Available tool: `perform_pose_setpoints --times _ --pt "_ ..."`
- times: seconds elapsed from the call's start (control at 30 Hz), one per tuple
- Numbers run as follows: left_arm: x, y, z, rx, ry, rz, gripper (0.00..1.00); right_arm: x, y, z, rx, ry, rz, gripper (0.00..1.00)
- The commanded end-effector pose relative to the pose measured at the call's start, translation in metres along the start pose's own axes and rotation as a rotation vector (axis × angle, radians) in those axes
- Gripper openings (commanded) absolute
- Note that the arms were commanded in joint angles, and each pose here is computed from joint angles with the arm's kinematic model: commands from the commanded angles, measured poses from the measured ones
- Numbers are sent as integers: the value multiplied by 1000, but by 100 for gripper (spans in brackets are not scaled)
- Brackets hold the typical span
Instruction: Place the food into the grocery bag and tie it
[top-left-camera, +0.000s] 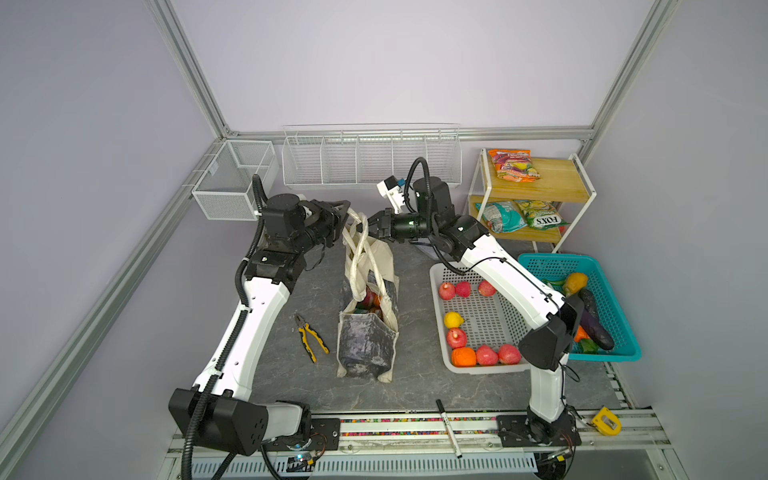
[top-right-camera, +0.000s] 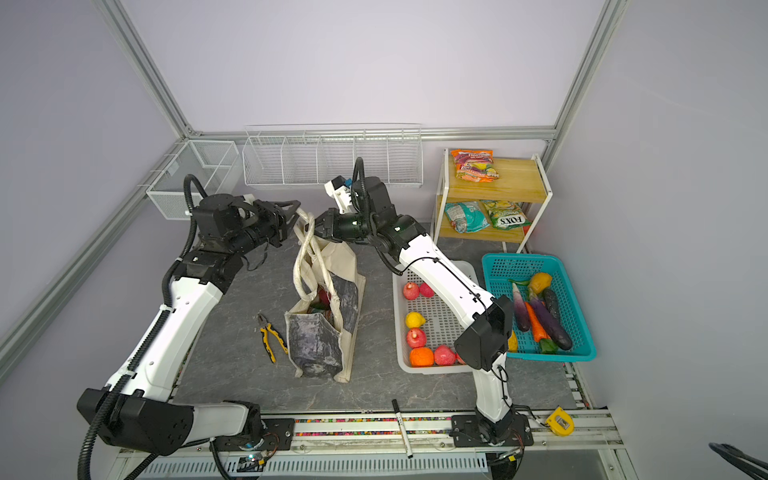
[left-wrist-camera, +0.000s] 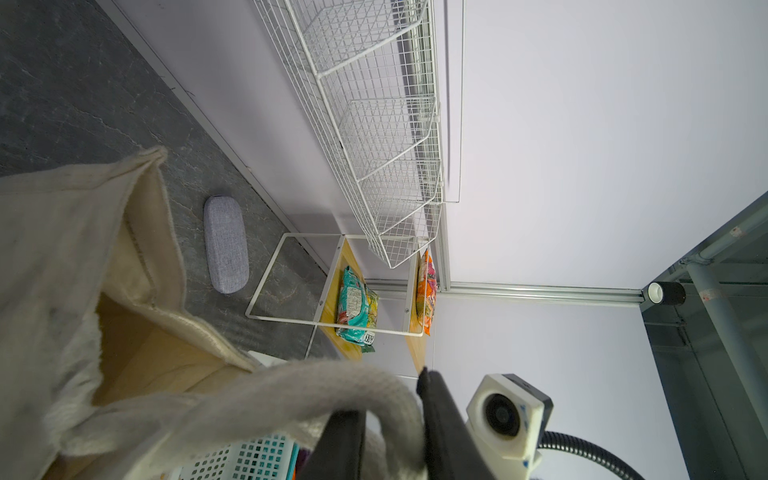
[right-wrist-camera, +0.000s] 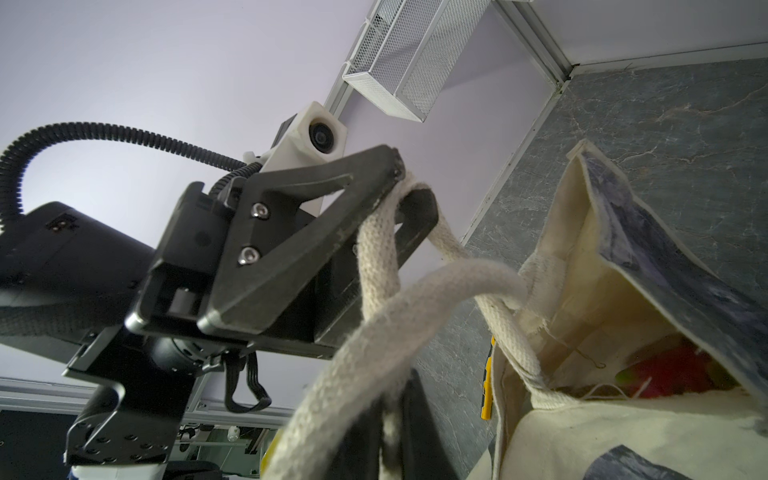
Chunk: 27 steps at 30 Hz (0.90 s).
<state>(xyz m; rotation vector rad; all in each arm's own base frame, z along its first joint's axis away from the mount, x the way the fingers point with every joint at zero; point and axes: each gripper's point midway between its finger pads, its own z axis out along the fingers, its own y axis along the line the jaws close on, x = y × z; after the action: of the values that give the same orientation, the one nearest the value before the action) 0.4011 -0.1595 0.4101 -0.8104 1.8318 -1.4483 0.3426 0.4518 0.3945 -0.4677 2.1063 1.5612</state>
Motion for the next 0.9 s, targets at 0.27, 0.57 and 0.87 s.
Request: perform_pose_setpoints --times 0.27,0.57,0.87 --pt "5 1 9 -4 47 47 4 -6 32 -14 -49 -13 -78 7" --pt "15 14 -4 -63 78 93 0 -9 34 -20 -22 -24 -103 30" --pt "34 17 -23 -91 151 138 0 -12 31 -16 -16 -21 -103 30"
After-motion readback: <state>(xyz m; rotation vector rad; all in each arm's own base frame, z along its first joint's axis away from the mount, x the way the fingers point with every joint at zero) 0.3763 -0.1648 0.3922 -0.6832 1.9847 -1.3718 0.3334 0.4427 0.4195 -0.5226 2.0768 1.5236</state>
